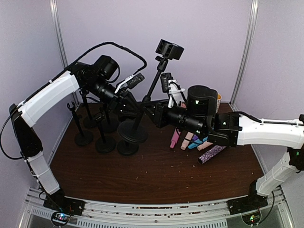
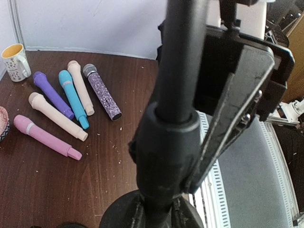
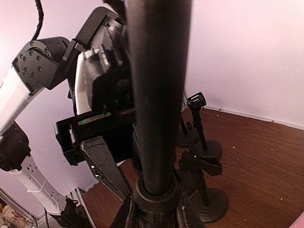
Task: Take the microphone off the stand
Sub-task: Pass from the right arm to the left
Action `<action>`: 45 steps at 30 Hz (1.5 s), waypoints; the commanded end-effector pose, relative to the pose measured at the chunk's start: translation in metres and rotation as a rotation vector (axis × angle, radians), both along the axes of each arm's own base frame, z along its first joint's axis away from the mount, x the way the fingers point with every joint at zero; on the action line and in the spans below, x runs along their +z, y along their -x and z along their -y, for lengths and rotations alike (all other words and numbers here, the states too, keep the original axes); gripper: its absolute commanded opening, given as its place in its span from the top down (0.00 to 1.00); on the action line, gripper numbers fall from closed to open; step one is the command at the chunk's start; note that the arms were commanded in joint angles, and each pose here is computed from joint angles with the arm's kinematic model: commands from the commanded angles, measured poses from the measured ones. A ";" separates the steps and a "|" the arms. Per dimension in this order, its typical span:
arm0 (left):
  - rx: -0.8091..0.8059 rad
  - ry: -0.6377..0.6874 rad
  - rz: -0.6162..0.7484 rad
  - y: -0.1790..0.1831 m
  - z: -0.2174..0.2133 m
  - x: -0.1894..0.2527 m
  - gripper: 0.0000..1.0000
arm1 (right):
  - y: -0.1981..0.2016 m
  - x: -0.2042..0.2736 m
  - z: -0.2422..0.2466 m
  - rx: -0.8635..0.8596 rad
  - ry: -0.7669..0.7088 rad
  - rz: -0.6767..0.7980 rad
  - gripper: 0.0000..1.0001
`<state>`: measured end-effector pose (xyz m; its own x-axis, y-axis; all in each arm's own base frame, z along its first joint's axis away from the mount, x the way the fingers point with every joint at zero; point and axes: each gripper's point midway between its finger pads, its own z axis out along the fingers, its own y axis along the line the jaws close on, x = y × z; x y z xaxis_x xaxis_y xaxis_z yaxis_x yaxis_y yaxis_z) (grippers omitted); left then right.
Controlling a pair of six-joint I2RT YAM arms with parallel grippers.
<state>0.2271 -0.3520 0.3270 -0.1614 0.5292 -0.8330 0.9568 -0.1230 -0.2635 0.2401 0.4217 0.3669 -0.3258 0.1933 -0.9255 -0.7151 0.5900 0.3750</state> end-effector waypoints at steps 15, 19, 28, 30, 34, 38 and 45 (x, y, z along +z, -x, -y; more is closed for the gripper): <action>-0.068 0.052 -0.062 0.022 0.002 0.003 0.53 | 0.006 0.069 0.012 0.010 -0.200 0.070 1.00; -0.073 0.058 -0.062 0.024 0.001 0.005 0.76 | 0.006 0.071 0.014 0.008 -0.221 0.068 1.00; -0.099 0.103 -0.068 0.032 -0.001 0.018 1.00 | 0.008 0.083 0.021 0.035 -0.302 0.070 1.00; -0.119 0.129 -0.068 0.037 -0.002 0.028 1.00 | 0.012 0.087 0.026 0.082 -0.348 0.076 1.00; -0.187 0.192 -0.105 0.054 -0.007 0.047 1.00 | 0.030 0.100 0.030 0.282 -0.452 0.102 1.00; -0.230 0.238 -0.139 0.064 -0.010 0.057 1.00 | 0.063 0.114 0.025 0.505 -0.484 0.155 1.00; -0.268 0.293 -0.185 0.070 -0.011 0.070 1.00 | 0.095 0.124 0.019 0.717 -0.500 0.205 0.98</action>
<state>0.1739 -0.3454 0.3641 -0.2651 0.4258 -0.8651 0.8394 -0.3396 -0.4244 0.1908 0.4247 0.4139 -0.4267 0.2763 -0.8612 -0.8882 0.0514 0.4565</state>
